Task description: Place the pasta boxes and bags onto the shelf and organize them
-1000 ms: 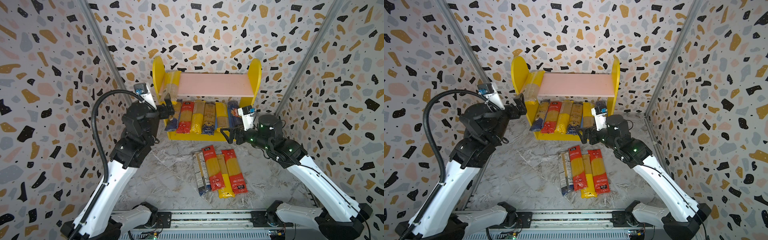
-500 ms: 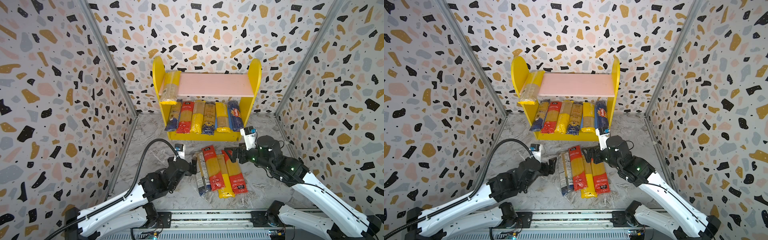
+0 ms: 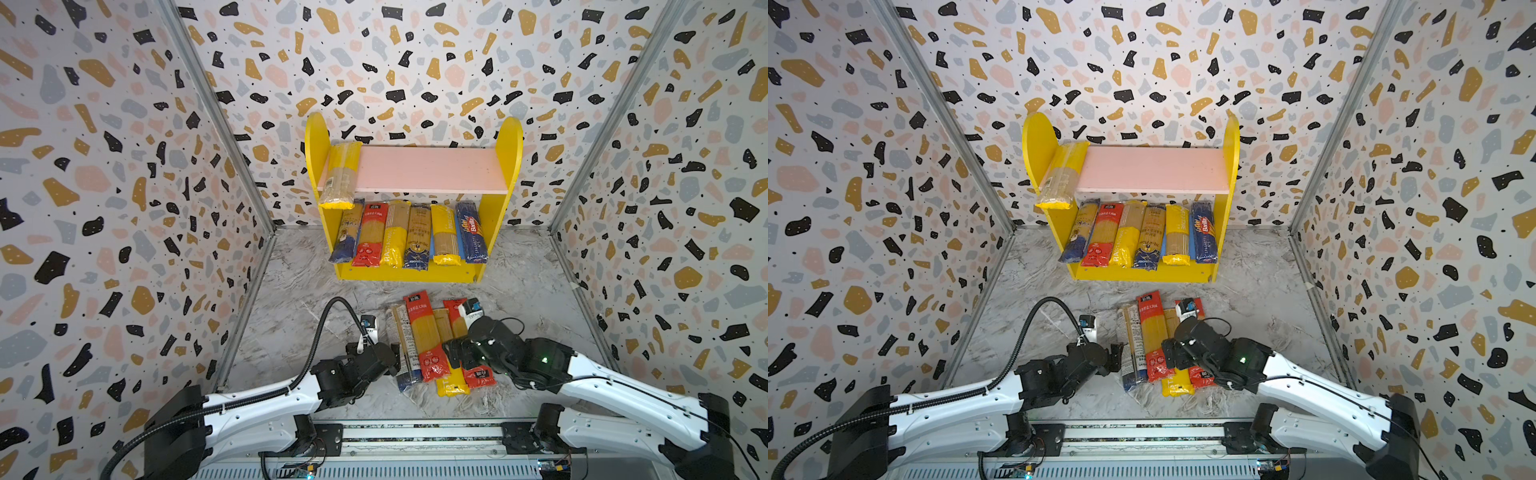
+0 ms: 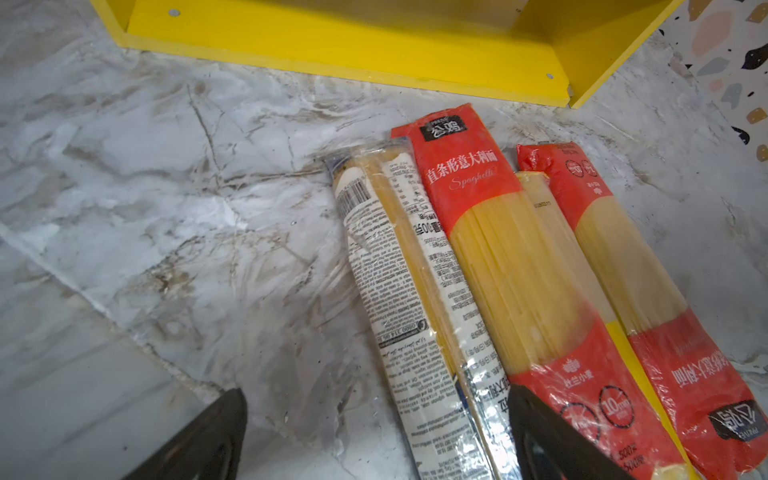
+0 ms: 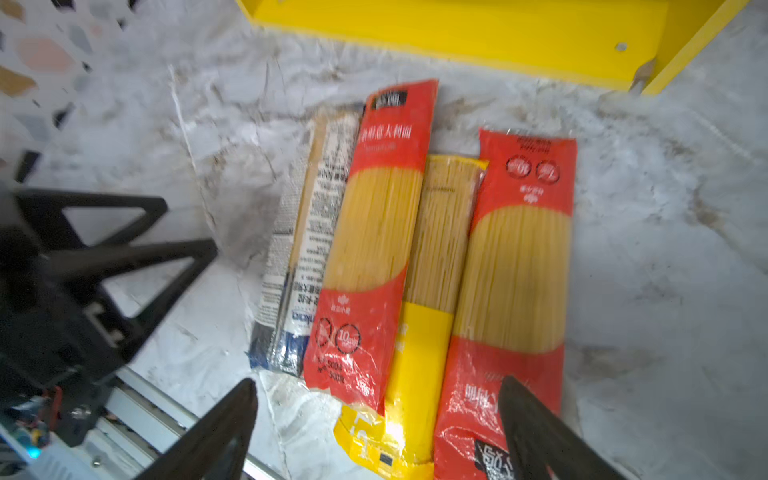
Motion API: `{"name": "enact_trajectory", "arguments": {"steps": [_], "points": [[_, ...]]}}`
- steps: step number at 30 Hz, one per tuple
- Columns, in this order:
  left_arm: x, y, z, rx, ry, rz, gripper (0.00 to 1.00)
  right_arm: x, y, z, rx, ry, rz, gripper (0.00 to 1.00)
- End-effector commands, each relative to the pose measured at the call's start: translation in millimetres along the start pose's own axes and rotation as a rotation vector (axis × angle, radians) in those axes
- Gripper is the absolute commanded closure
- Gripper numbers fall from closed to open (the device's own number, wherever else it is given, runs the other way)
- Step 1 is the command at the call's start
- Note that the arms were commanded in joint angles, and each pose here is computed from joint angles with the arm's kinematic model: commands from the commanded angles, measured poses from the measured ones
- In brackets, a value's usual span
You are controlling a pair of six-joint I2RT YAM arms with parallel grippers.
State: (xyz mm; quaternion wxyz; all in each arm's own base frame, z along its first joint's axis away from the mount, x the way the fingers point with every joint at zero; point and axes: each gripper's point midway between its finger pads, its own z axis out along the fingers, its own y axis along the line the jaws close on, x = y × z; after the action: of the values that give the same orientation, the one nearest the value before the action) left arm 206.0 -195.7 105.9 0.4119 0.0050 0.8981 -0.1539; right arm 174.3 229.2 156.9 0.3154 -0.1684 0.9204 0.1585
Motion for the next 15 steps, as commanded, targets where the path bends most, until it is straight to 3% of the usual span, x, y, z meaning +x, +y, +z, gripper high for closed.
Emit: {"name": "enact_trajectory", "arguments": {"steps": [1,7,15], "points": [[-22.4,8.5,-15.5,-0.006,-0.103,-0.084,0.00,18.0,-3.0,22.4,0.090,0.040,0.003,0.09],[-45.2,32.3,-45.6,-0.015,-0.214,-0.132,0.01,33.6,9.5,56.3,0.143,0.123,-0.068,0.10],[-53.7,41.2,-61.7,0.009,-0.256,-0.170,0.00,40.5,27.8,82.3,0.146,0.186,-0.111,0.10]]}}
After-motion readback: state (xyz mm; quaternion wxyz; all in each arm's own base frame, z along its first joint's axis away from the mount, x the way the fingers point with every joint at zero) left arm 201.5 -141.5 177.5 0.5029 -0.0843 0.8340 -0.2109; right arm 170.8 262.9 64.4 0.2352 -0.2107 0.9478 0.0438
